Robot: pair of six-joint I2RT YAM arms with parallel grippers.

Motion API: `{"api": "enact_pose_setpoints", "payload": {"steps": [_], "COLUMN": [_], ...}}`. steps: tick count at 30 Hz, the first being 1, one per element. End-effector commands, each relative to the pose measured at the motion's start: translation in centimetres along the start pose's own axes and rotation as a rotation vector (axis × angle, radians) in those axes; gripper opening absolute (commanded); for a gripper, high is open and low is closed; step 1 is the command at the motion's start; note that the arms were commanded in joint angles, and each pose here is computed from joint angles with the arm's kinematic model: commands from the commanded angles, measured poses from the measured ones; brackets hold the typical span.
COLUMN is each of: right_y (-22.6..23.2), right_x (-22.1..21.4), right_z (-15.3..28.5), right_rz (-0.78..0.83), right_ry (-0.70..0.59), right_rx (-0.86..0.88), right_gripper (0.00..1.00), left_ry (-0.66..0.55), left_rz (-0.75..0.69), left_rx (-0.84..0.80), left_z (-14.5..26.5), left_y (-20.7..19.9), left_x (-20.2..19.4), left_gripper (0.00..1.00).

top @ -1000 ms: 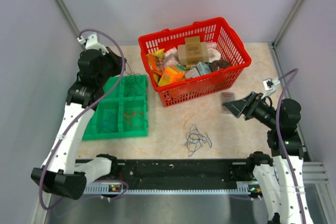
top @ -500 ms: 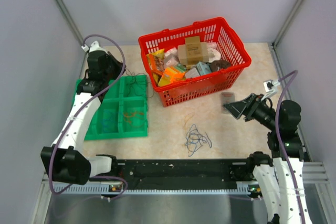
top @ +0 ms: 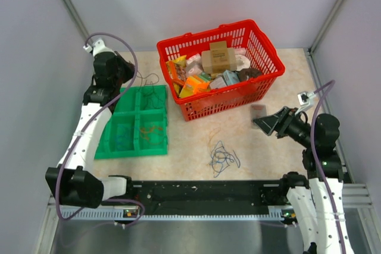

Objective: Untangle the cables

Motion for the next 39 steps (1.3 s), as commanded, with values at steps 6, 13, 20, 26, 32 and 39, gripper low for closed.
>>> {"api": "enact_pose_setpoints", "payload": {"steps": [6, 13, 20, 26, 32, 39], "right_y": [0.1, -0.4, -0.8, -1.5, -2.4, -3.6], "right_x": [0.2, 0.0, -0.3, -0.9, -1.4, -3.6], "right_z": [-0.1, -0.3, -0.4, -0.6, -1.0, -1.6], "right_rz": [0.037, 0.026, 0.024, 0.005, -0.004, -0.045], "right_ry": [-0.007, -0.001, 0.008, 0.019, 0.033, 0.099], "right_rx": [0.009, -0.004, -0.008, -0.017, -0.028, -0.022], "right_gripper": [0.72, 0.72, 0.72, 0.72, 0.72, 0.71], "left_ry": [0.022, 0.131, 0.276, 0.356, 0.391, 0.336], "left_rz": [-0.021, 0.049, 0.081, 0.032, 0.006, 0.014], "left_rx": [-0.042, 0.015, 0.164, 0.213, 0.319, 0.248], "left_z": [-2.9, -2.2, -3.9, -6.4, -6.9, -2.8], "left_y": [-0.4, 2.8, 5.5, 4.7, 5.8, 5.2], "left_x": [-0.9, -6.9, -11.1, -13.1, -14.5, -12.8], "left_gripper": [0.00, 0.00, 0.00, 0.00, 0.00, 0.58]}}
Point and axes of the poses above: each gripper's point midway between its finger pads, its own z axis back along the fingers, its own y axis along the line the jaws close on, x = y × z, the point moved 3 cm from there along z, back along the fingers, and after that the axes turned 4 degrees about -z, right-handed, at the moved point
